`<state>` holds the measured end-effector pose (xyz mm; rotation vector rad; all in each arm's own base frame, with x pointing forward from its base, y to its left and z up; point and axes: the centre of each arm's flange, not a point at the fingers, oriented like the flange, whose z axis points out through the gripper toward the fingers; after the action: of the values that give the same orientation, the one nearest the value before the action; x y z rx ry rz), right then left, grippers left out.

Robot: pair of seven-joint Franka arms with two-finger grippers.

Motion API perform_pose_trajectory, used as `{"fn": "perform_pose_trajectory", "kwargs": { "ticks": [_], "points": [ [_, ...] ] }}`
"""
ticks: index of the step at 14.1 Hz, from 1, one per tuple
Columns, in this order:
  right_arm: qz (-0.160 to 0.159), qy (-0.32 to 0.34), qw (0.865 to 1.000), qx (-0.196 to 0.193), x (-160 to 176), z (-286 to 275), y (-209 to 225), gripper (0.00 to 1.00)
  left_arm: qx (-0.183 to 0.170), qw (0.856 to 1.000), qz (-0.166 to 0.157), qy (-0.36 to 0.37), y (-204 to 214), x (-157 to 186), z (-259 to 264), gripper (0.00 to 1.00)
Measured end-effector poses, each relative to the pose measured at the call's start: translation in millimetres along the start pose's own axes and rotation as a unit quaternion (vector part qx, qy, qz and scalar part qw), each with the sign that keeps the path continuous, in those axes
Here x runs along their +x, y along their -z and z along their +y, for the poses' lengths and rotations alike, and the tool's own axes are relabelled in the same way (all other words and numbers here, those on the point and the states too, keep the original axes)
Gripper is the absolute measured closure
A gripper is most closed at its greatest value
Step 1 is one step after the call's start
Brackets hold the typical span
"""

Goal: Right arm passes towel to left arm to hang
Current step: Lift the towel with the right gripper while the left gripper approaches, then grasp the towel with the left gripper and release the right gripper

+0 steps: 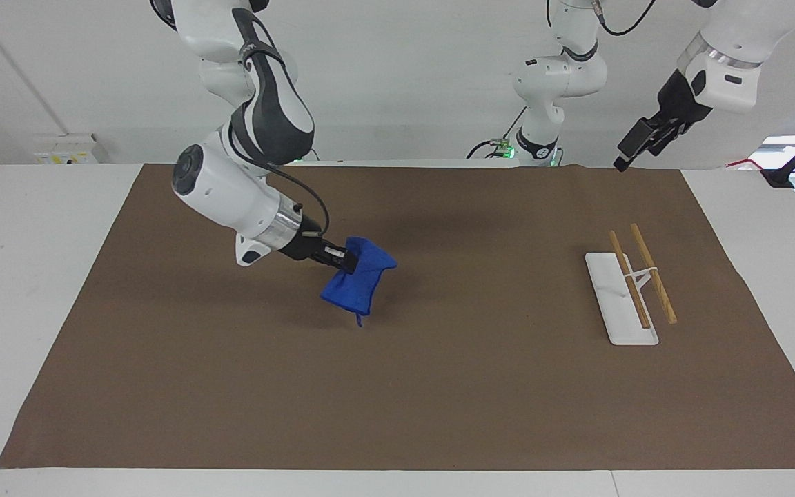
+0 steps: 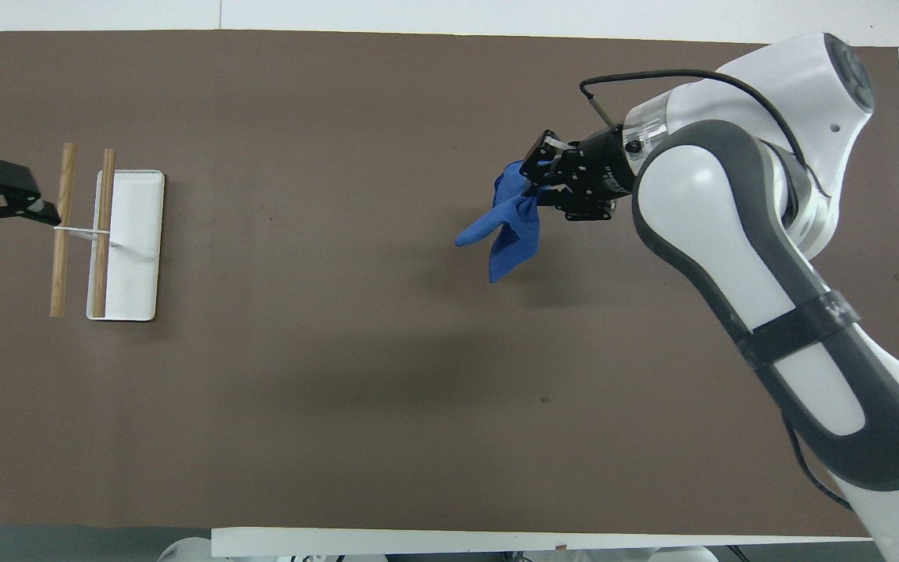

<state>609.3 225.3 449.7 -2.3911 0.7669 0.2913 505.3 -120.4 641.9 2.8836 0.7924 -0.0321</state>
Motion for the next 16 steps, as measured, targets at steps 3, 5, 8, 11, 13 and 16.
{"fn": "perform_pose_trajectory", "kwargs": {
  "ticks": [3,5,8,11,13,16],
  "points": [
    [-0.009,-0.041,0.998,0.036,-31.1,-26.8,-21.7,0.85,-0.045,0.994,0.026,0.096,-60.2,-25.2,59.7,0.00],
    [-0.011,-0.065,0.997,0.046,-54.8,-42.4,-36.8,0.85,-0.059,0.985,0.023,0.158,-87.6,-39.9,87.7,0.00],
    [-0.016,-0.098,0.994,0.052,-95.4,-62.6,-63.3,0.85,-0.058,0.978,0.012,0.202,-115.5,-53.1,112.3,0.00],
    [-0.022,-0.110,0.992,0.054,-109.1,-68.4,-70.8,0.85,-0.036,0.978,-0.003,0.205,-149.3,-64.1,125.2,0.01],
    [-0.023,-0.117,0.991,0.056,-107.6,-68.7,-69.4,0.85,-0.015,0.979,-0.012,0.202,-171.8,-73.9,125.2,0.02],
    [-0.023,-0.116,0.991,0.058,-108.5,-71.4,-67.8,0.85,-0.003,0.978,-0.016,0.209,-184.6,-76.0,120.2,0.14]
  ]
}}
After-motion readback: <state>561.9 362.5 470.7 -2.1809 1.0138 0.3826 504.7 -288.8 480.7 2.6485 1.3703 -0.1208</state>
